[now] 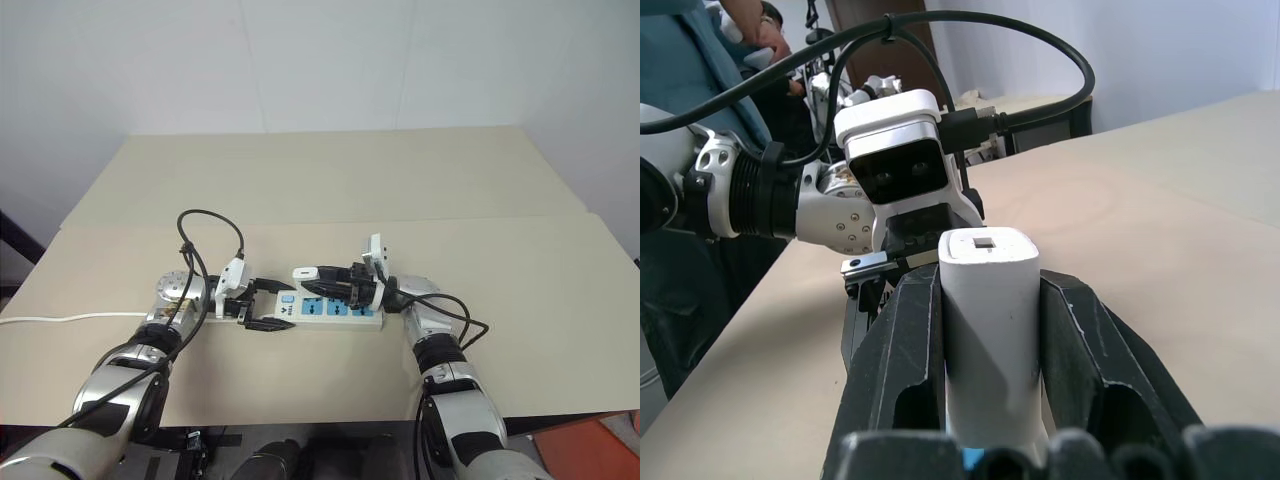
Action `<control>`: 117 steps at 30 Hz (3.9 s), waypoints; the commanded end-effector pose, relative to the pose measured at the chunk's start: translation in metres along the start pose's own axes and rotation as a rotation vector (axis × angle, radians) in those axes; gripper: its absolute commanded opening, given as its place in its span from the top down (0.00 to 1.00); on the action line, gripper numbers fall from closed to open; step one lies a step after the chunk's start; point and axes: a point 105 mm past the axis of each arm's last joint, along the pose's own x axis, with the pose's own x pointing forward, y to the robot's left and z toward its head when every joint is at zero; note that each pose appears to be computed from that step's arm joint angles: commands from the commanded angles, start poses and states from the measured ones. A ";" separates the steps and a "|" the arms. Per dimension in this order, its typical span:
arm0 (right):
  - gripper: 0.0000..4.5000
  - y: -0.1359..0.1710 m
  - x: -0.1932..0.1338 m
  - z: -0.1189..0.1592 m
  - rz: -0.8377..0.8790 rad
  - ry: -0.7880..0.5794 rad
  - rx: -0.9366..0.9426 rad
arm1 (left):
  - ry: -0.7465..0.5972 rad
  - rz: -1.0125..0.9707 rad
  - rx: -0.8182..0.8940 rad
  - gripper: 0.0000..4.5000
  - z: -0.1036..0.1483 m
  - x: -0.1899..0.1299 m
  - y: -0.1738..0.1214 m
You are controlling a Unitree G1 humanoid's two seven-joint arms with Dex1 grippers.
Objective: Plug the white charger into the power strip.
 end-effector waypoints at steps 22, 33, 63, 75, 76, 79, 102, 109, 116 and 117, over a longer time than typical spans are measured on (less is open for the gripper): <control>0.76 -0.002 -0.027 0.007 0.011 0.052 -0.076 | 0.053 -0.047 -0.019 0.28 -0.008 0.001 -0.005; 0.76 0.004 -0.002 0.035 0.070 -0.049 -0.114 | 0.054 -0.045 -0.027 0.28 -0.010 -0.001 -0.007; 0.76 -0.005 -0.015 -0.010 -0.052 0.045 -0.065 | 0.058 -0.037 -0.025 0.28 -0.010 -0.002 -0.006; 0.76 0.004 -0.009 -0.016 -0.007 0.056 -0.045 | 0.062 -0.038 -0.025 0.28 -0.010 -0.004 -0.006; 0.76 0.005 -0.008 -0.016 -0.005 0.054 -0.045 | 0.061 -0.038 -0.024 0.28 -0.010 -0.003 -0.006; 0.76 0.005 -0.006 -0.016 -0.002 0.054 -0.044 | 0.060 -0.037 -0.023 0.28 -0.009 -0.003 -0.006; 0.76 0.011 -0.007 -0.030 -0.016 0.075 -0.023 | 0.066 -0.032 -0.022 0.28 -0.010 -0.006 -0.006; 0.76 0.003 -0.015 -0.028 -0.057 0.087 -0.030 | 0.068 -0.035 -0.021 0.28 -0.010 -0.006 -0.006; 0.76 0.008 -0.020 -0.032 -0.031 0.110 -0.017 | 0.069 -0.036 -0.022 0.28 -0.010 -0.006 -0.006; 0.76 0.009 -0.020 -0.033 -0.025 0.112 -0.014 | 0.070 -0.037 -0.022 0.28 -0.010 -0.006 -0.006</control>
